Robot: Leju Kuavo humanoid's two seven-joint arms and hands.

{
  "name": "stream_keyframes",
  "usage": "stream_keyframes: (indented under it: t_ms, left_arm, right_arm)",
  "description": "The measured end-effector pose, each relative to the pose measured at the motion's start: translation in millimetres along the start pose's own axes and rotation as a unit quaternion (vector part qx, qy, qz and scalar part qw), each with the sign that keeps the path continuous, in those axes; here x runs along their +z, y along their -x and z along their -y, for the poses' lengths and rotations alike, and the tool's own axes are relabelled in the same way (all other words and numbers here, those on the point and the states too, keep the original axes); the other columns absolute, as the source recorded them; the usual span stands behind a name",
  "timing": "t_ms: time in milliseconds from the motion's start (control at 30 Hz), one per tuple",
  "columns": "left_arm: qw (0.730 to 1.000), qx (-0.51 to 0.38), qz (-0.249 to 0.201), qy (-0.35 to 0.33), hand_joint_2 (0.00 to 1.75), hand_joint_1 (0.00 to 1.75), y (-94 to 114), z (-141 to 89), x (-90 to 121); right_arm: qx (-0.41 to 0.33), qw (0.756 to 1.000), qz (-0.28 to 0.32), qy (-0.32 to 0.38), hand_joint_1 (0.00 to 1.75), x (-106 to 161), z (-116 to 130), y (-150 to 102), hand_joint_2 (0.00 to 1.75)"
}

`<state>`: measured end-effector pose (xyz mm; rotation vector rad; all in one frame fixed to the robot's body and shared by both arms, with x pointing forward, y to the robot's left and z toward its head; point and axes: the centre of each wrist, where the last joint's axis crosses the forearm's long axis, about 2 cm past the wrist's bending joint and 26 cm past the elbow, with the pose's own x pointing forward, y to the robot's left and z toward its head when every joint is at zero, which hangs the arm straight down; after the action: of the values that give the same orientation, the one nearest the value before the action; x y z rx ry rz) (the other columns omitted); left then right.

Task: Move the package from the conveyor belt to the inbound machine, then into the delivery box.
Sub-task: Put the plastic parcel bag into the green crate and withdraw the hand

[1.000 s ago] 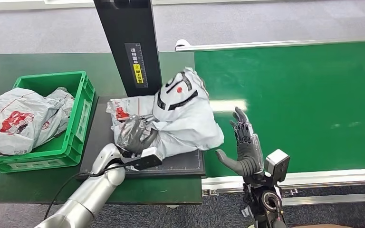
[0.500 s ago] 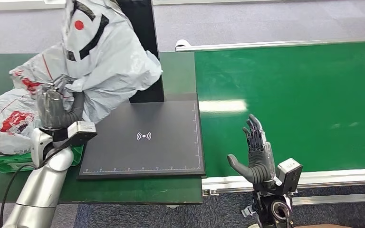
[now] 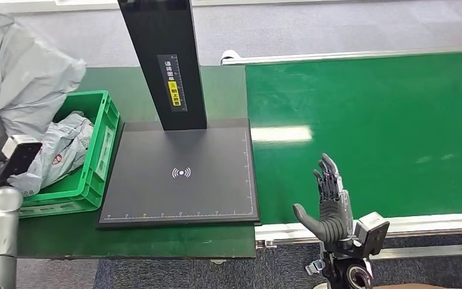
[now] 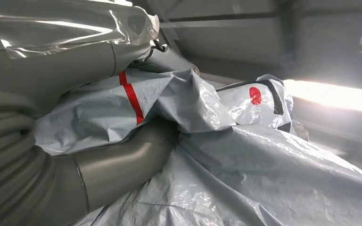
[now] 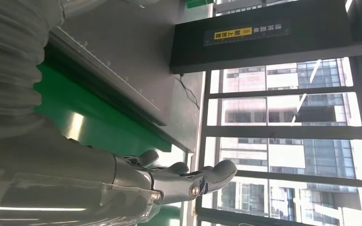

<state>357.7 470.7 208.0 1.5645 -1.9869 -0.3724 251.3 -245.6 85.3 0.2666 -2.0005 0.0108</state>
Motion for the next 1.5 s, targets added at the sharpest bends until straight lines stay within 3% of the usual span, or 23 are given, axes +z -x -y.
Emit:
stream_keyframes:
  t_ms: [233,467,500,600,633,1033,1267,1500]
  left_arm:
    - [0.992,-0.057,-0.097,0.051,1.75,1.75,52.4,-3.8,24.7]
    - [0.986,-0.061,-0.134,0.072,1.75,1.71,67.0,-0.4,28.8]
    - [0.986,-0.061,-0.137,0.073,1.75,1.59,67.6,0.1,29.2]
    - [0.985,-0.059,-0.143,0.076,1.75,0.33,68.6,1.4,29.6]
    - [0.985,-0.058,-0.144,0.077,1.75,0.01,68.7,1.9,29.5]
    - [0.988,0.013,-0.133,0.082,1.75,0.00,61.0,14.9,28.8]
    - [0.983,0.120,-0.119,0.075,1.75,0.00,34.6,25.9,37.3]
    - [0.979,0.171,-0.087,0.069,1.75,0.00,11.1,27.3,31.8]
  right_arm:
    - [0.005,1.000,0.003,-0.002,0.00,4.3,0.5,-3.9,1.75]
    - [0.006,1.000,0.004,-0.002,0.00,2.3,0.8,-4.6,1.75]
    - [0.006,1.000,0.004,-0.002,0.00,2.2,0.8,-4.7,1.75]
    - [0.006,1.000,0.005,-0.002,0.00,1.7,0.9,-4.8,1.75]
    - [0.006,1.000,0.005,-0.002,0.00,1.5,0.9,-4.8,1.75]
    - [0.010,1.000,0.008,0.001,0.00,-4.7,2.1,-5.4,1.75]
    - [0.018,1.000,0.003,0.009,0.00,-2.2,4.5,-4.4,1.75]
    - [0.022,1.000,-0.002,0.015,0.00,1.7,8.2,-3.9,1.75]
